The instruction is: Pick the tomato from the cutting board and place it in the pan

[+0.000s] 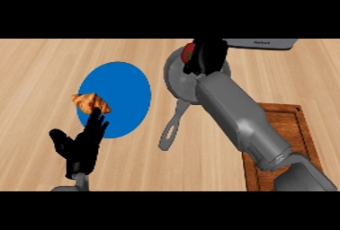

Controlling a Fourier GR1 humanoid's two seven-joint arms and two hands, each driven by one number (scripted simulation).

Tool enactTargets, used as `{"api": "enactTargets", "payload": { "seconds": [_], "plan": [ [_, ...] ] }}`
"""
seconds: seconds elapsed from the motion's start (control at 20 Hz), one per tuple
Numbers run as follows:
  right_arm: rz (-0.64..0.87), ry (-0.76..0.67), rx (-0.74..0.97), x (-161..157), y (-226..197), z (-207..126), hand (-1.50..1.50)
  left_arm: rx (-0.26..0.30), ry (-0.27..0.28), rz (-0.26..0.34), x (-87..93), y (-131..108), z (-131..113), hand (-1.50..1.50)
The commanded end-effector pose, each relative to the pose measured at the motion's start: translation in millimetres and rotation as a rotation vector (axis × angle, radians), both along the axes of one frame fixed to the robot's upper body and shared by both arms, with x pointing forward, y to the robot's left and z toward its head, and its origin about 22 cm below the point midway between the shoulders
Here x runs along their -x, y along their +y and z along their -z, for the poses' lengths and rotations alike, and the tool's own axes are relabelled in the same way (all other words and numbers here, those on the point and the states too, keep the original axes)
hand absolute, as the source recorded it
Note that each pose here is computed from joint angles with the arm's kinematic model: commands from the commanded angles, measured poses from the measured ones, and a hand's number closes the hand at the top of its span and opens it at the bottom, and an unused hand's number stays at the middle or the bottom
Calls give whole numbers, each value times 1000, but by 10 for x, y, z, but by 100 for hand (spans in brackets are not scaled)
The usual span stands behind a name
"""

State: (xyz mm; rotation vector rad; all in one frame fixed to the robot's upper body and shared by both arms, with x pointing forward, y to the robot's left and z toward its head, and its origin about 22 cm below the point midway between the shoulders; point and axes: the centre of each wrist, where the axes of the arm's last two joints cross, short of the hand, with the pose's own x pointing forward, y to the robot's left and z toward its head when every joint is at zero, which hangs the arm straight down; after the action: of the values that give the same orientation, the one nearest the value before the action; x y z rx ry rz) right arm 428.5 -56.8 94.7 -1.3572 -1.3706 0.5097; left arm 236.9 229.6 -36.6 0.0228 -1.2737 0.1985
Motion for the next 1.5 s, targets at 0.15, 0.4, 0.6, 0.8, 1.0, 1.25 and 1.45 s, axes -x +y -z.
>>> {"api": "enactTargets", "payload": {
  "seconds": [0.15,0.4,0.6,0.8,1.0,1.25,1.45],
  "plan": [
    [176,171,59,-185,-550,215,-150,3,-6,33,-93,-96,-90,0],
    [92,186,-41,-226,-704,194,-150,13,-3,23,-43,-110,17,0],
    [56,79,-80,-218,-823,245,-150,14,-12,50,-84,-173,-56,0],
    [-31,-74,-327,-193,-668,139,-150,13,8,20,-21,-124,1,0],
    [-66,-177,-537,-219,-705,-44,-150,8,-5,17,-16,-89,4,0],
    [-155,-226,-768,-123,-913,130,-150,-13,14,-34,-7,128,-7,0],
    [-289,-241,-900,-73,-1177,272,-150,19,41,-51,71,94,54,0]
  ]
}}
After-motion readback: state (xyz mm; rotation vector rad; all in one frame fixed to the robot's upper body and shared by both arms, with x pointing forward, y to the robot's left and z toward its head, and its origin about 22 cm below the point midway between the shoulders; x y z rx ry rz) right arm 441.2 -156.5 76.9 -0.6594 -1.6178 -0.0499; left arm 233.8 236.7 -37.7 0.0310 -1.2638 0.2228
